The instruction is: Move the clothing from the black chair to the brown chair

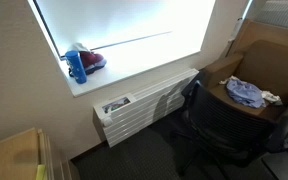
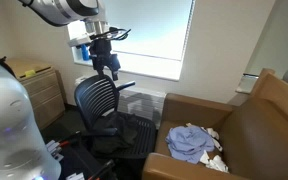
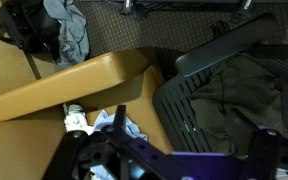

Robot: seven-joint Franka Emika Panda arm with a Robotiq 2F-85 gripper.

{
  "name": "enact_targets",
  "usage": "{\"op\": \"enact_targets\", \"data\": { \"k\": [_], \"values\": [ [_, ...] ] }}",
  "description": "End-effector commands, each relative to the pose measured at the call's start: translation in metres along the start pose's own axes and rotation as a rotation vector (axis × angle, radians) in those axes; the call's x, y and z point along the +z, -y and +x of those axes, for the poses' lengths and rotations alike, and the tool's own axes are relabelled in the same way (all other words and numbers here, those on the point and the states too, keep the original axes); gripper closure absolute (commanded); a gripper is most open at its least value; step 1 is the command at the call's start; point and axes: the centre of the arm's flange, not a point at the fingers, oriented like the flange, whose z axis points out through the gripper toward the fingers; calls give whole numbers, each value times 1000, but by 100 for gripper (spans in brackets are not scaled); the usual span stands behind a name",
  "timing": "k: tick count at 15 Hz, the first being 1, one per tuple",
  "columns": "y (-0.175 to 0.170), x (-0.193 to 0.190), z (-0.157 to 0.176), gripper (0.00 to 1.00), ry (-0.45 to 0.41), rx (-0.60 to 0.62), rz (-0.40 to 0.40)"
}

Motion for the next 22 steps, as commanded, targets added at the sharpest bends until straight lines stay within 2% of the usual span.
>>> {"op": "enact_targets", "data": {
  "k": [1, 4, 5, 7, 8, 11, 12, 14, 15, 16, 17, 18, 19, 22],
  "values": [
    [0, 0, 0, 0, 0, 0, 0],
    [0, 0, 0, 0, 0, 0, 0],
    [10, 12, 5, 0, 14, 46, 35],
    [53, 52, 27, 0, 73, 137, 145],
    [69, 59, 30, 0, 81, 172, 184],
    [128, 87, 49, 0, 10, 225, 219],
    [149, 93, 59, 0, -42, 262, 209],
    [182, 109, 80, 0, -103, 322, 215],
    [195, 119, 89, 0, -115, 344, 192],
    [202, 131, 98, 0, -129, 362, 162],
    [208, 134, 101, 0, -88, 353, 160],
    [202, 116, 88, 0, -93, 295, 182],
    [184, 111, 68, 0, -116, 328, 182],
    [196, 116, 79, 0, -93, 314, 198]
  ]
}}
